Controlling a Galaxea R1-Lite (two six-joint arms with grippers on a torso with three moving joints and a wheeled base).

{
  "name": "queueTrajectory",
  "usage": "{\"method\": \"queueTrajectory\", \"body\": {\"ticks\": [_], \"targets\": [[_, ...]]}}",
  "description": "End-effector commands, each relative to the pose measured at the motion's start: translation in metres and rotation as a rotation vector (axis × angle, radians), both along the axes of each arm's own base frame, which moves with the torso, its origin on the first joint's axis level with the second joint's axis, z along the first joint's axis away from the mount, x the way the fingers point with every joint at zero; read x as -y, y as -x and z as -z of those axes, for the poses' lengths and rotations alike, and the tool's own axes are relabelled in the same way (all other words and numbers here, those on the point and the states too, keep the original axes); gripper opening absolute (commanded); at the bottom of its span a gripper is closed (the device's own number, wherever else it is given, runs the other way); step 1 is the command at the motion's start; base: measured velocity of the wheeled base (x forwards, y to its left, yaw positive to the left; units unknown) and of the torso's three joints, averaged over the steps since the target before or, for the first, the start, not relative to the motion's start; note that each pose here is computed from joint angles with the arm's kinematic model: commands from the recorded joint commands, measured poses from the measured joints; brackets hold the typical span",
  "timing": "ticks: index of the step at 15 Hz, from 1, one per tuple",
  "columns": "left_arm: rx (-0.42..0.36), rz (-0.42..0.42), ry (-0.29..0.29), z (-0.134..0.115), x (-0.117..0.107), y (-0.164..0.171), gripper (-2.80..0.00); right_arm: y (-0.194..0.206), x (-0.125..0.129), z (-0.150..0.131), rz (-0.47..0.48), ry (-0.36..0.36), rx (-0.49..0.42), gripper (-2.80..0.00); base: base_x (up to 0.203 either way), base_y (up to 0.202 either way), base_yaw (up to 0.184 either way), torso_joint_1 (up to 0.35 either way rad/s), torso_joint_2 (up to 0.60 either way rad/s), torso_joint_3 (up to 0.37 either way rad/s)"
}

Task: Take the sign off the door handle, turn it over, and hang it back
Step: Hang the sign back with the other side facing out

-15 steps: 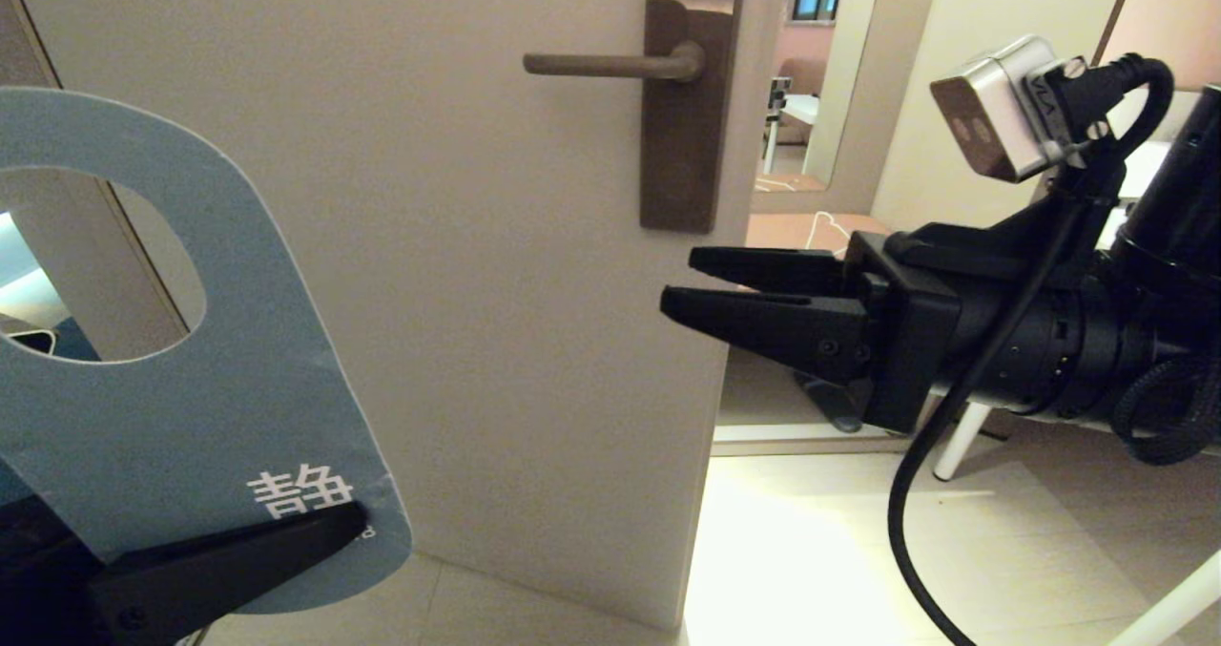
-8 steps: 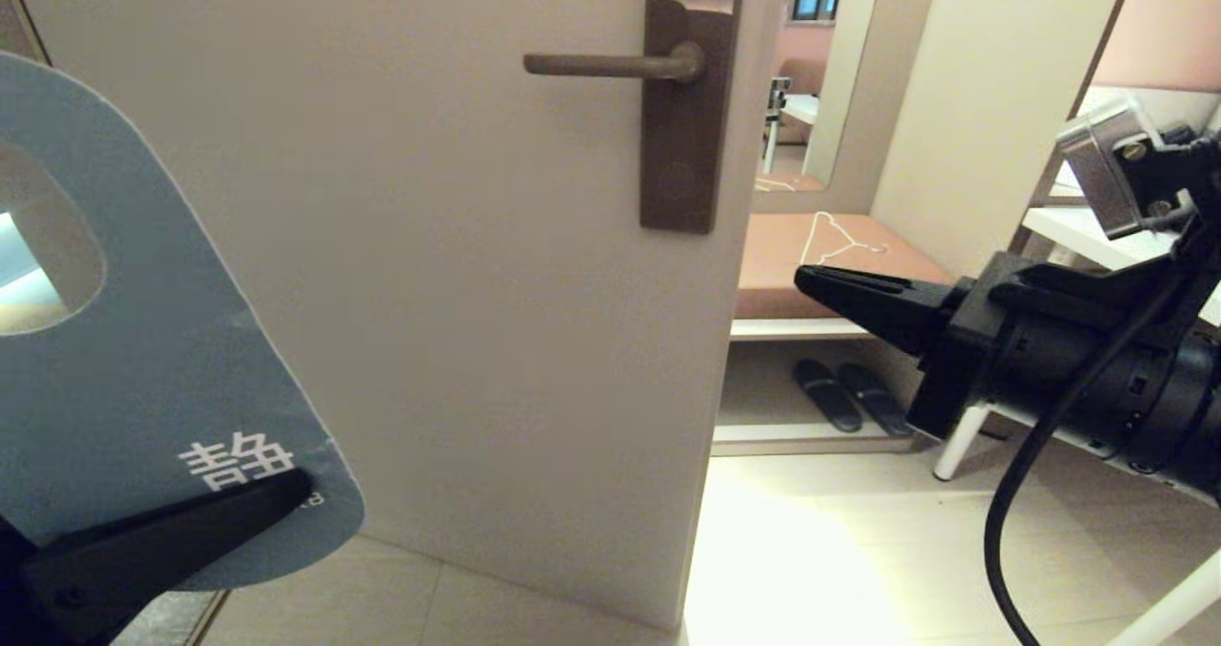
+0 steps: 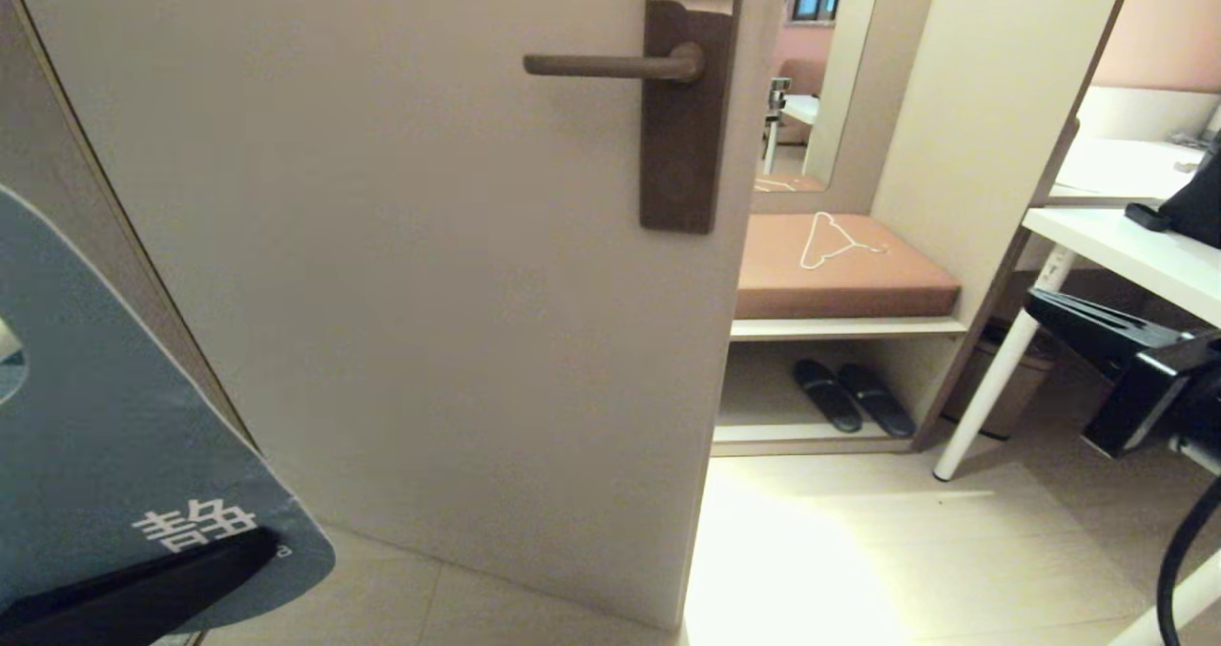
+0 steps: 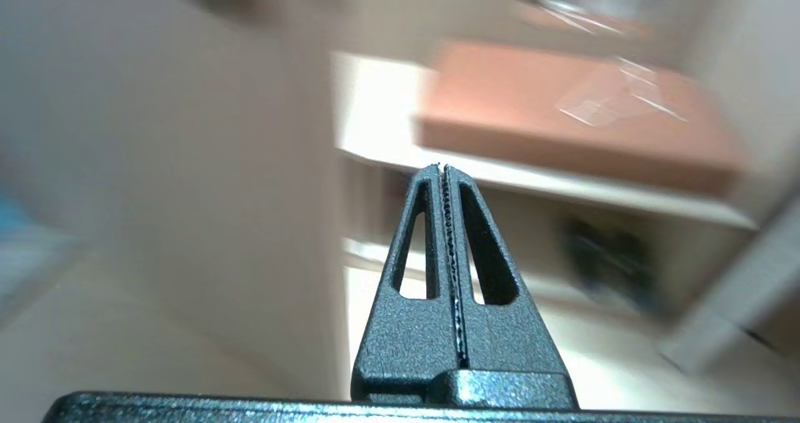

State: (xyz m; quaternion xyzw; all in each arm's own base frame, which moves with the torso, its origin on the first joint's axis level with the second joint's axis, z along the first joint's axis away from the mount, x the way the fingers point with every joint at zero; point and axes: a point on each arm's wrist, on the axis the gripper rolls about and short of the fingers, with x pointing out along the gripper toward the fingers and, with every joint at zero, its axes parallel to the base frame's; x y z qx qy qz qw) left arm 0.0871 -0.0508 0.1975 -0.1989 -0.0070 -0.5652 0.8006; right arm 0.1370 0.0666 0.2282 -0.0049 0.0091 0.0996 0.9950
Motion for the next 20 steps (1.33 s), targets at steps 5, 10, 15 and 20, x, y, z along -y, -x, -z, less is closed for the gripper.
{"method": "queueTrajectory", "body": {"ticks": [5,10,15,20], "targets": [[0.012,-0.007,0.006,0.003,-0.004,0.009,-2.80,0.071,0.063,0.071,0.340,0.089,-0.051,-2.80,0.000,0.000,0.000,0.000,0.00,0.000],[-0.036,-0.048,-0.008,0.010,-0.013,0.025,-2.80,0.126,0.072,0.110,0.468,0.106,-0.082,-2.80,0.000,0.000,0.000,0.000,0.00,0.000],[-0.056,-0.069,-0.014,0.011,-0.013,0.024,-2.80,0.135,0.066,0.140,0.239,0.098,-0.168,-2.80,0.000,0.000,0.000,0.000,0.00,0.000],[-0.043,-0.226,-0.089,0.019,-0.022,0.018,-2.80,0.139,0.066,0.149,0.213,0.068,-0.243,-2.80,0.000,0.000,0.000,0.000,0.00,0.000]]}}
